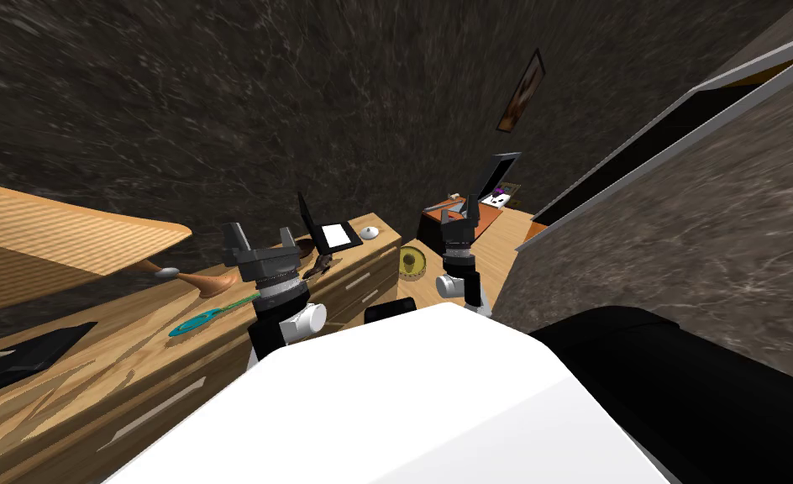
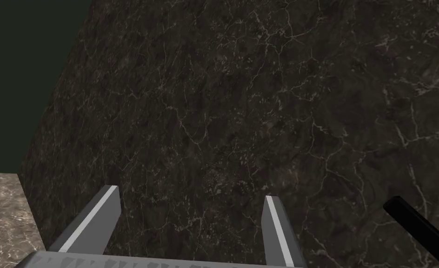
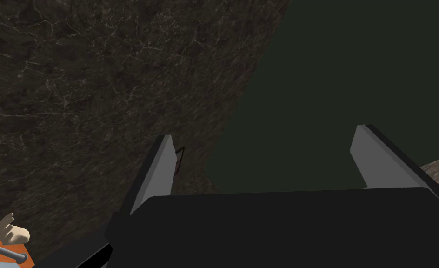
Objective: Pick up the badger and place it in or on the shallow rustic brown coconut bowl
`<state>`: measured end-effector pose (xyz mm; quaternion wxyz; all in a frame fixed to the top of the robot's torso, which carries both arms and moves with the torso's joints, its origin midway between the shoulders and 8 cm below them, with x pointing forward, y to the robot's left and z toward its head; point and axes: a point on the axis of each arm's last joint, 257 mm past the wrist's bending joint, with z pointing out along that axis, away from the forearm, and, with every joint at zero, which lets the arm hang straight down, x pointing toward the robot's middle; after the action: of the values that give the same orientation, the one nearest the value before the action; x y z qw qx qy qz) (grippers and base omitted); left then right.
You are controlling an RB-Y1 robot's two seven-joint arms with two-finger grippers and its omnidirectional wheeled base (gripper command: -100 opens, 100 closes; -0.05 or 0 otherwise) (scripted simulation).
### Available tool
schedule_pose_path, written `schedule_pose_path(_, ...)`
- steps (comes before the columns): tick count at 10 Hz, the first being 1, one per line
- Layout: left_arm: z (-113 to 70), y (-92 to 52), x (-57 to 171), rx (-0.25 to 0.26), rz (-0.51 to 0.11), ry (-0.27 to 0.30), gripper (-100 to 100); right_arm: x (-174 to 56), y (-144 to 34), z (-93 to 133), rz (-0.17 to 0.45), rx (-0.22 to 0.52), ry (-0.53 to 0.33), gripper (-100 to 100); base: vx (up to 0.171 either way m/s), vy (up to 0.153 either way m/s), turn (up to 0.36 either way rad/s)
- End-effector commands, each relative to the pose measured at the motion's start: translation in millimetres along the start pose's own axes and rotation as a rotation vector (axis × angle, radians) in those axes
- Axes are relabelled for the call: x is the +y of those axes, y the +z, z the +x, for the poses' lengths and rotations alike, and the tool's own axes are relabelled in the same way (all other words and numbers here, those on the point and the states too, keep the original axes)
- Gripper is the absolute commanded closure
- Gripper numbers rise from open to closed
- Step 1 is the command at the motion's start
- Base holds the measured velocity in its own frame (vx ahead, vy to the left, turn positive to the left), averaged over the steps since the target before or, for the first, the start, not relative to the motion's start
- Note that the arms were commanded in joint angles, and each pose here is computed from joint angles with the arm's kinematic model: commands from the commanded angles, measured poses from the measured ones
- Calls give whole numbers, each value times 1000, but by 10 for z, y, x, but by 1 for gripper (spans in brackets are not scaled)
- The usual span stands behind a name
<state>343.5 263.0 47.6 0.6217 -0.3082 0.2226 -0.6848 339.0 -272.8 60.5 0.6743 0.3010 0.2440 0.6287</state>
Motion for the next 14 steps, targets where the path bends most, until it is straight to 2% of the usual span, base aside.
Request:
schedule_pose_path(1,23,26,58,25,-28,19,-100,0,0,0,0,0,0,0,-33,-6,-25)
schedule_pose_path(6,31,121,282,71,-130,85,-100,0,0,0,0,0,0,0,-70,-9,-35)
schedule_pose_path(14,-69,185,589,74,-269,153,-100,0,0,0,0,0,0,0,-49,-9,-25)
